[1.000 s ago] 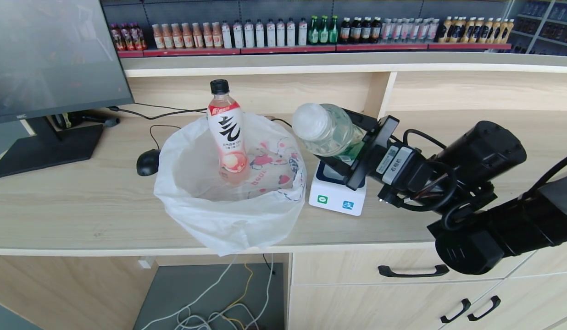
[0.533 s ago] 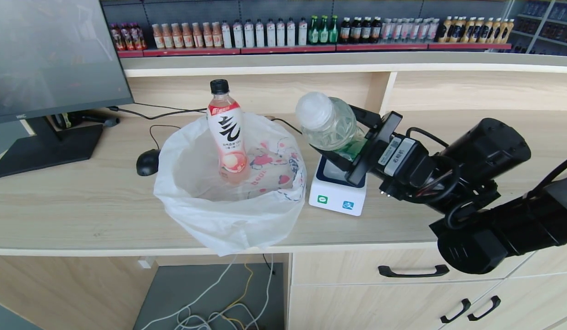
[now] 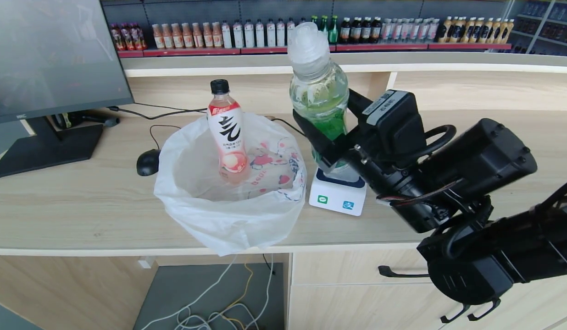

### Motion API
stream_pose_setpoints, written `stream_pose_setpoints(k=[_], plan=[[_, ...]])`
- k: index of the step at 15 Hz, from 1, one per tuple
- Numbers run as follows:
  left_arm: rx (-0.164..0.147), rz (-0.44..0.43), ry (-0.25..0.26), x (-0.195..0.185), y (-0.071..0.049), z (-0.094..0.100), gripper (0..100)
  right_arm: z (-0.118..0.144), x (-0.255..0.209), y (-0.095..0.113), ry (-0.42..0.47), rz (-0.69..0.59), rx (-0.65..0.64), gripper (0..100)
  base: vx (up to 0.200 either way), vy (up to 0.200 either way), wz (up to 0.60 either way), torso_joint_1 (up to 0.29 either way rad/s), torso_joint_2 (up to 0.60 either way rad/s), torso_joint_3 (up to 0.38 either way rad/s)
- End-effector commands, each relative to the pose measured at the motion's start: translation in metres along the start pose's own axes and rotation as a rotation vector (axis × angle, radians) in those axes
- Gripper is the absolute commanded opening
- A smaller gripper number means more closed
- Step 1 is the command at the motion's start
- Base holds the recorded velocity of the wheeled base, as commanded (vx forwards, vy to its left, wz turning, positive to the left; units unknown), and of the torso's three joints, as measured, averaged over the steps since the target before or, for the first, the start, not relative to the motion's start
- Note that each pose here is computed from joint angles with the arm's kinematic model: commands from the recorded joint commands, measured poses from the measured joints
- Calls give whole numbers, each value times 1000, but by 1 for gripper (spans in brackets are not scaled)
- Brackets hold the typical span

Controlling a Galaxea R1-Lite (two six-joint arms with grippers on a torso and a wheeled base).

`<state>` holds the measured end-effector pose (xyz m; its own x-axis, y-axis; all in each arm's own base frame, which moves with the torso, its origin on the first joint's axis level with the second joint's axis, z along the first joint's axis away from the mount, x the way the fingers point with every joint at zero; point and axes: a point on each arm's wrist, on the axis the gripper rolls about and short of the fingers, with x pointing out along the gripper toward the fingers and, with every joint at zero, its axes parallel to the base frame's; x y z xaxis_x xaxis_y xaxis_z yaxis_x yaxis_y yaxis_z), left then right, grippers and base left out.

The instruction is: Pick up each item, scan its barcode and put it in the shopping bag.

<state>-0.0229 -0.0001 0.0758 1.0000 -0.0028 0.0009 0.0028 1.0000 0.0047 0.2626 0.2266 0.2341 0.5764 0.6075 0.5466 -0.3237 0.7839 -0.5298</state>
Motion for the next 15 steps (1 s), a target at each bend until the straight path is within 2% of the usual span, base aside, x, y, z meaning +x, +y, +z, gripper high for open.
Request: stream_pose_setpoints(k=[1,3,7,11,13,15], plan=[[0,0,-1,0,0,0,100,19,2,10,8,-58,98,0,0,0,0,0,0,0],[0,0,-1,0,0,0,100,19,0,12,50,-113,178,0,0,0,0,0,0,0],[0,0,-1,0,0,0,100,19,4,27,141,-299,419,0,0,0,0,0,0,0],[0,0,-1,0,0,0,100,14,22,47,116,-307,477,0,0,0,0,0,0,0],[0,0,-1,0,0,0,100,14,31,50,99,-310,503,0,0,0,0,0,0,0],[0,0,-1,0,0,0,100,10,38,56,126,-293,531,0,0,0,0,0,0,0]])
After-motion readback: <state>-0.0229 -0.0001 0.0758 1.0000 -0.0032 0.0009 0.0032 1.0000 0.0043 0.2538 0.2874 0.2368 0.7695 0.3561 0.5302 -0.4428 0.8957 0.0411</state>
